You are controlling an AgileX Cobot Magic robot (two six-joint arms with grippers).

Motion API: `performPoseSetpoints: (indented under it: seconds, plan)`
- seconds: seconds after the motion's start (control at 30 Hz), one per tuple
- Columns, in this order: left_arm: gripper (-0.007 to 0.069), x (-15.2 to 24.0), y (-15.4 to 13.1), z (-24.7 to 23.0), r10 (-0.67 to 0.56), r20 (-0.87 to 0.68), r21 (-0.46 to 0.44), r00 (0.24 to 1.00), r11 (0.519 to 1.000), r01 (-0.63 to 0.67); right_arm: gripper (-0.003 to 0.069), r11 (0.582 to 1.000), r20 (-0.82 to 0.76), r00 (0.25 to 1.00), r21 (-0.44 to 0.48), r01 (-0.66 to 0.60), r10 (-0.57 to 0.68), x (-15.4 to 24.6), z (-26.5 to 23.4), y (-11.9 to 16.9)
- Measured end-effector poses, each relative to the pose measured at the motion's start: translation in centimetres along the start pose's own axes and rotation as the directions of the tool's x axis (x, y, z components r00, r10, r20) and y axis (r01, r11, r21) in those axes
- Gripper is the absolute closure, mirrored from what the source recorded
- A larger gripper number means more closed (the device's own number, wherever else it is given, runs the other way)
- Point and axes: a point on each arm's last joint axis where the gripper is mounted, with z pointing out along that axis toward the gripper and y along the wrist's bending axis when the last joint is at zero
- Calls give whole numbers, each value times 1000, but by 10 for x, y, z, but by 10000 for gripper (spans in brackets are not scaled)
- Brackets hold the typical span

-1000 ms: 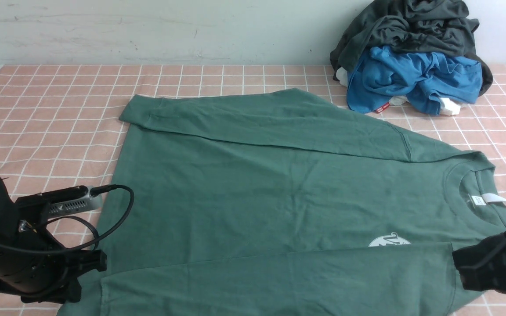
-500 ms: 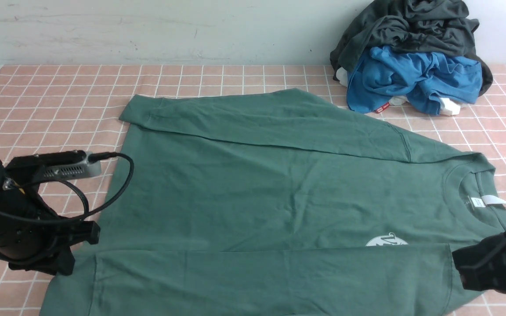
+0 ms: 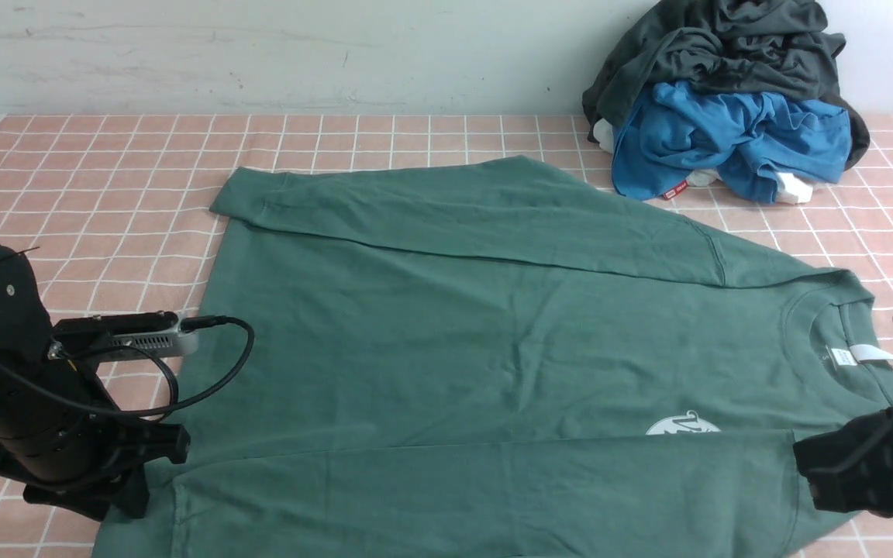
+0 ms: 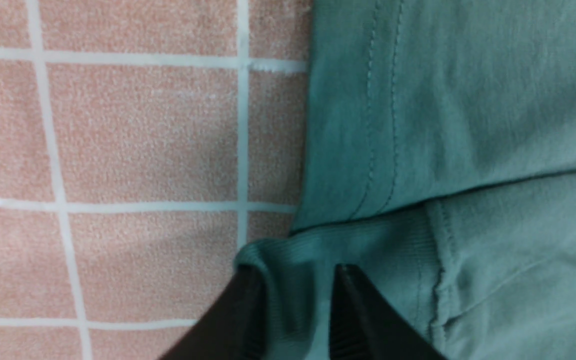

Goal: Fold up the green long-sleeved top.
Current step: Use the left arm to clamp the cuff closest to it, then use the left arm to drag and place the cuff at the centered position on the left edge of the fabric

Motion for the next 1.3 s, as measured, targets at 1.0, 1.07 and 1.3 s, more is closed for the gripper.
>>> performPoseSetpoints:
  seconds: [1.0, 1.07, 1.3]
  plan:
    - [616, -80, -43, -117, 223, 536, -91, 814, 974, -207, 673, 1000, 2, 1000, 2, 3, -3, 0, 0, 0]
    - [616, -98, -41, -101, 218, 501, -89, 837, 976, -201, 673, 1000, 2, 1000, 2, 3, -3, 0, 0, 0]
    - [457, -179, -44, -44, 232, 381, -110, 895, 973, -205, 673, 1000, 2, 1000, 3, 9, -9, 0, 0, 0]
